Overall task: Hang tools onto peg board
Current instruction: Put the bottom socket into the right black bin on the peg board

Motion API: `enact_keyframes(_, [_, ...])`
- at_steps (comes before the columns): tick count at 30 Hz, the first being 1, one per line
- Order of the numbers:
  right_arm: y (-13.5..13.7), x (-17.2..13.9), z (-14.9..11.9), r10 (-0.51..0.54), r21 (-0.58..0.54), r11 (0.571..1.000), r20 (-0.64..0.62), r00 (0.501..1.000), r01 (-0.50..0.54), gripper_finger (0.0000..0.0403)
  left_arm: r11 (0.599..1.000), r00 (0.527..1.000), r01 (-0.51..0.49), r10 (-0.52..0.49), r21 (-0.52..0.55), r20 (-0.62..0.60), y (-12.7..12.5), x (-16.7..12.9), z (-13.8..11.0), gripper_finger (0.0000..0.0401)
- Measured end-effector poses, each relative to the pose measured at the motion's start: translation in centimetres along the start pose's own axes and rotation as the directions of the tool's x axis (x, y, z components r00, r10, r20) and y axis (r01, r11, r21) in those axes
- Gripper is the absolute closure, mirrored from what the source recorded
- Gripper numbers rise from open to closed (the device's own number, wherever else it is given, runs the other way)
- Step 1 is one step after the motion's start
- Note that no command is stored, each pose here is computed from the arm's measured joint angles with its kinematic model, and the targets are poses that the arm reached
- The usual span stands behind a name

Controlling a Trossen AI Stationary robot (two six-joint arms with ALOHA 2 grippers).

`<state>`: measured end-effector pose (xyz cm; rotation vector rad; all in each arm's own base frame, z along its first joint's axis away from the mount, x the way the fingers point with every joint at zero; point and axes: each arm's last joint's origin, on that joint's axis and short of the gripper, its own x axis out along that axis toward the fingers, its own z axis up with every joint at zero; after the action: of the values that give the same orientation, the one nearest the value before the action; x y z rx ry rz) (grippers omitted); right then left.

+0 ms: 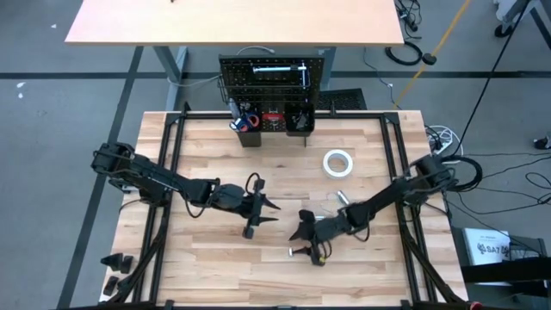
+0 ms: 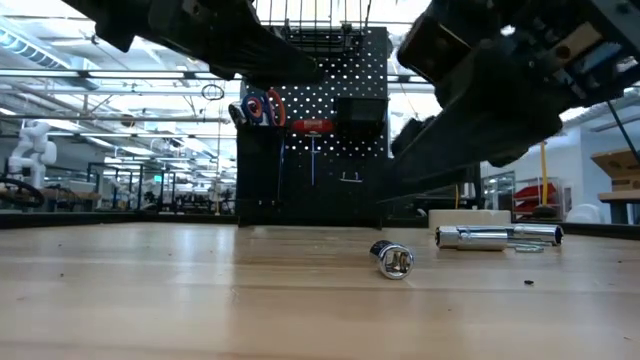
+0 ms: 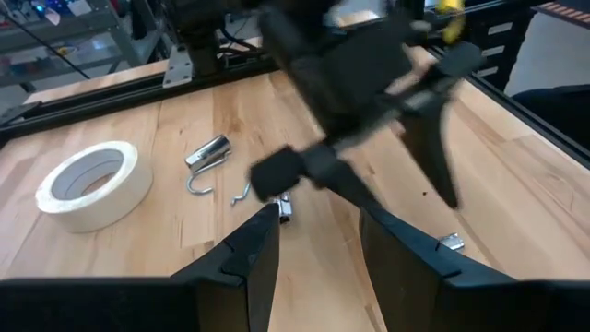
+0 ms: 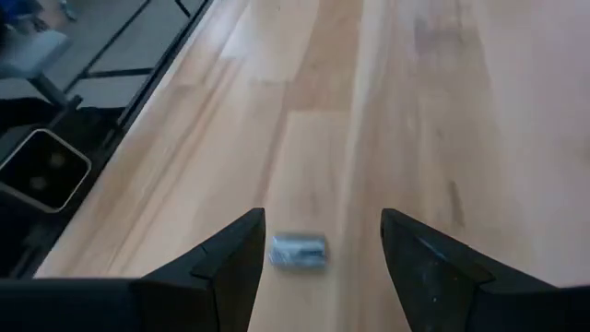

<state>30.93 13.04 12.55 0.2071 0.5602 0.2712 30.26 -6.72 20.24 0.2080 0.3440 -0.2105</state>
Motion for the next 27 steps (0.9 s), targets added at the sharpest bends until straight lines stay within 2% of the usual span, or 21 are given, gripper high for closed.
enact_keyframes(6, [2.8, 2.8, 0.6, -0.122, -0.116, 0.987, -0.059, 0.991, 0.115, 0.0195, 1.0, 1.0, -0.001, 0.001, -0.001, 0.008, 0.0, 0.0, 0.1, 0.0248])
enact_keyframes(11, [4.0, 3.4, 1.4, -0.22, -0.158, 0.967, -0.112, 0.969, 0.201, 0.0195, 1.0, 1.0, -0.001, 0.001, -0.001, 0.006, 0.0, 0.0, 0.1, 0.0248])
enact_keyframes(19, [4.0, 3.5, 0.9, -0.262, -0.087, 0.964, -0.159, 0.952, 0.251, 0.0195, 1.0, 1.0, 0.0, 0.0, -0.001, 0.003, 0.0, 0.0, 0.0, 0.0248])
enact_keyframes(27, [3.8, 4.7, -0.9, -0.27, -0.063, 0.963, -0.191, 0.944, 0.263, 0.0195, 1.0, 1.0, 0.0, 0.0, -0.001, 0.004, 0.0, 0.0, 0.0, 0.0248])
